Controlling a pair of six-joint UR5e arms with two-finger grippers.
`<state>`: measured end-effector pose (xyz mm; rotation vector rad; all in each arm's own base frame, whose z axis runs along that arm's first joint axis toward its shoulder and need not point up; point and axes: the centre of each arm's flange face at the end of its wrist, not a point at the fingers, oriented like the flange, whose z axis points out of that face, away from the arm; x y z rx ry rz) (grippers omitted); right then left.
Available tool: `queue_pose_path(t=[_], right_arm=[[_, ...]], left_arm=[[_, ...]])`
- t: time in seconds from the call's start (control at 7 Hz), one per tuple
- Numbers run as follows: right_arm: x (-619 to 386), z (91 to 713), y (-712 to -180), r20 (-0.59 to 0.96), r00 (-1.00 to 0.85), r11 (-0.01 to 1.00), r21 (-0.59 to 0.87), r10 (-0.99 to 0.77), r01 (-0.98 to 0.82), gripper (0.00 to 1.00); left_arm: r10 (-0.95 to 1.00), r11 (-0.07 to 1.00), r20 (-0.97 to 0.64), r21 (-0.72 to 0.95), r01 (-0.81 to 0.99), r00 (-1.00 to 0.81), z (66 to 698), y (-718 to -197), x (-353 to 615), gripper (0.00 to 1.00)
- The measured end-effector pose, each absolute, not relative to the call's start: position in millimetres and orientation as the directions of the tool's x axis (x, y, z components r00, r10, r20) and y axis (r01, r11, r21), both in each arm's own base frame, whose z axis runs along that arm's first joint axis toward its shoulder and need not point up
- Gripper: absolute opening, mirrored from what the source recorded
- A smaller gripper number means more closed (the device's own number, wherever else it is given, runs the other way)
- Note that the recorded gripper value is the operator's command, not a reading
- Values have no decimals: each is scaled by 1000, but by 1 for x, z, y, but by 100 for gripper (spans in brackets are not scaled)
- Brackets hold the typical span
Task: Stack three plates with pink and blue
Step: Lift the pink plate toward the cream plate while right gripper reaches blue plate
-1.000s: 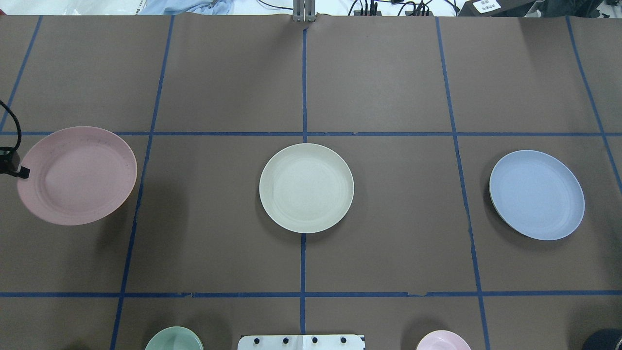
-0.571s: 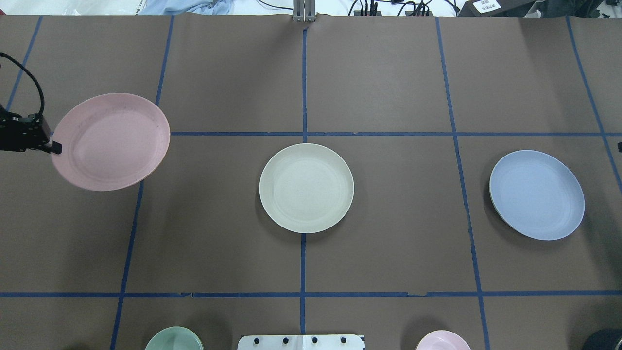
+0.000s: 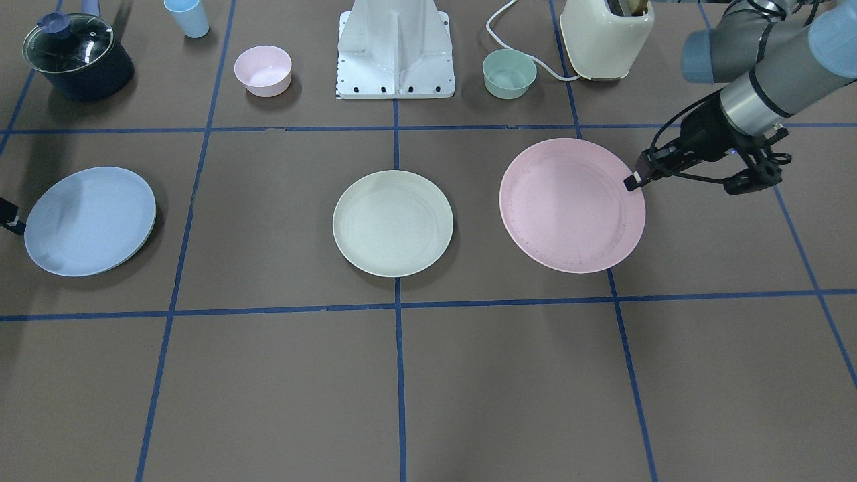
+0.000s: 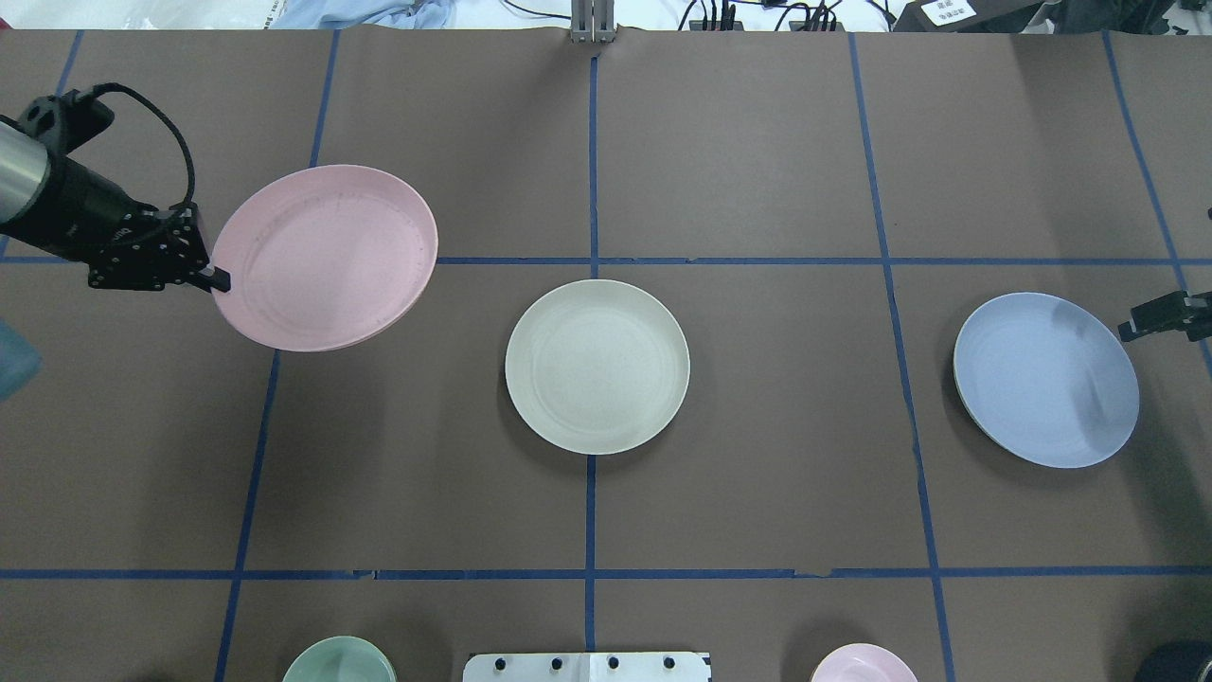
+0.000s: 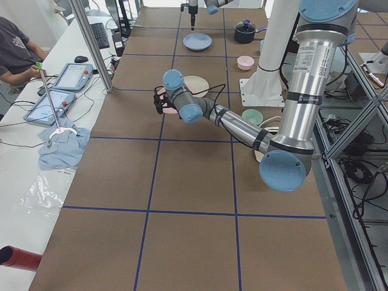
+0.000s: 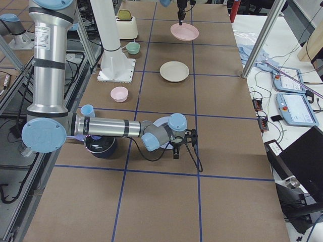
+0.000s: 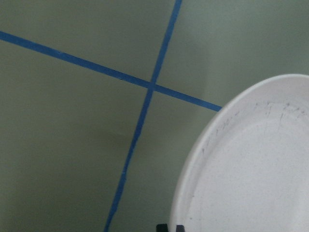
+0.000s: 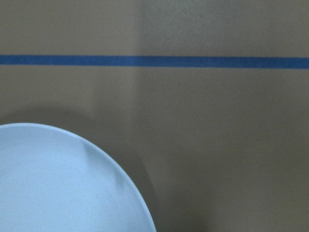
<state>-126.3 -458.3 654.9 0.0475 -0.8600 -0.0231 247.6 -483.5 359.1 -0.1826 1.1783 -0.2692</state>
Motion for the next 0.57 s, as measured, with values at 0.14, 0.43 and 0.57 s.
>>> queue_pose_path(t=[0.14,0.43,0.57], right_arm=[[-136,656,-455,758,651,999,49,-52,23,84],[-147,660,-451,759,648,998,37,-62,52,36],[-151,661,-449,760,647,998,32,-63,60,21]], left_arm=[[-310,950,-885,-296,96,348,345,-480,264,0],[-309,950,-887,-303,73,344,333,-476,283,0],[-309,950,-886,-304,68,345,332,-475,286,0]])
